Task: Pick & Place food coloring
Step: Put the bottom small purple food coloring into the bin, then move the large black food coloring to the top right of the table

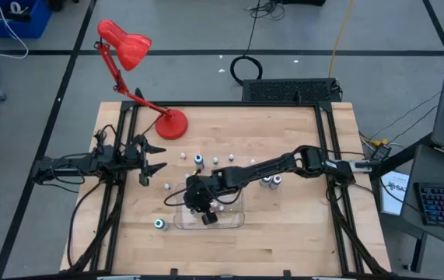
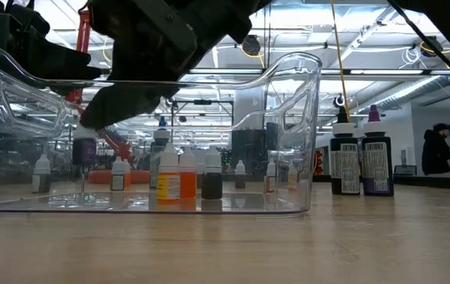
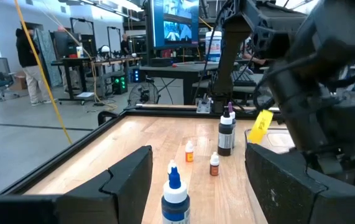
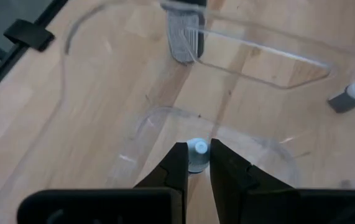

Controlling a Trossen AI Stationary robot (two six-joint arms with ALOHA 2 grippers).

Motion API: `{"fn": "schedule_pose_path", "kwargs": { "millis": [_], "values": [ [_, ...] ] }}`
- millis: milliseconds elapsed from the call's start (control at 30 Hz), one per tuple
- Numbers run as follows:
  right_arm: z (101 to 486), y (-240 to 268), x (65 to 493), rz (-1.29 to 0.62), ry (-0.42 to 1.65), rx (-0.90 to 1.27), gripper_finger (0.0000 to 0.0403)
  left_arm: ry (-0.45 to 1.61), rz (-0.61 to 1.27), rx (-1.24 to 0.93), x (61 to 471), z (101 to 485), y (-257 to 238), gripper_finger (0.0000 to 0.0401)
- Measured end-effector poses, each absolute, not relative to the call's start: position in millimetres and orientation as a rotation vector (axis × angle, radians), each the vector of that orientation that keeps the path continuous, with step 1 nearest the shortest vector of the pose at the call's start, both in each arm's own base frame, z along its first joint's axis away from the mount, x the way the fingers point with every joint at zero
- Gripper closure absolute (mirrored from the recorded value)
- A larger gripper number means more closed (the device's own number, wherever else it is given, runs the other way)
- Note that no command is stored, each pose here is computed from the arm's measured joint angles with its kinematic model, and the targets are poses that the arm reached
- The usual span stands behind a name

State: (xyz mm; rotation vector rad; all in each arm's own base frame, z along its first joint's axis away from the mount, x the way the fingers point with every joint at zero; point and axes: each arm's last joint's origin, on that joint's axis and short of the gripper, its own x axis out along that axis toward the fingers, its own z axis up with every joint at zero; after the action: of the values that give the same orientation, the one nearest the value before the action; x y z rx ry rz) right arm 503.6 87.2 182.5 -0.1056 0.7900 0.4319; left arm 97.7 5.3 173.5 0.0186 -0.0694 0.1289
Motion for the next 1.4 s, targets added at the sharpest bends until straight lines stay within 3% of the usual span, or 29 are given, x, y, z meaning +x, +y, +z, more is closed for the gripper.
{"fn": "schedule_pose_path", "kwargs": {
  "millis": [1000, 1233, 1400],
  "values": [
    [158, 98, 504, 0.341, 0.829, -0.192, 0.0369, -0.069, 0.129, 0.019, 98, 173, 5, 0.0144],
    [157, 98, 504, 0.329, 0.833, -0.173, 0.0277, -0.069, 0.129, 0.019, 98, 173, 5, 0.0144],
    [157, 98, 504, 0.329, 0.831, -0.17, 0.024, -0.069, 0.129, 0.019, 98, 173, 5, 0.0144]
  ]
}}
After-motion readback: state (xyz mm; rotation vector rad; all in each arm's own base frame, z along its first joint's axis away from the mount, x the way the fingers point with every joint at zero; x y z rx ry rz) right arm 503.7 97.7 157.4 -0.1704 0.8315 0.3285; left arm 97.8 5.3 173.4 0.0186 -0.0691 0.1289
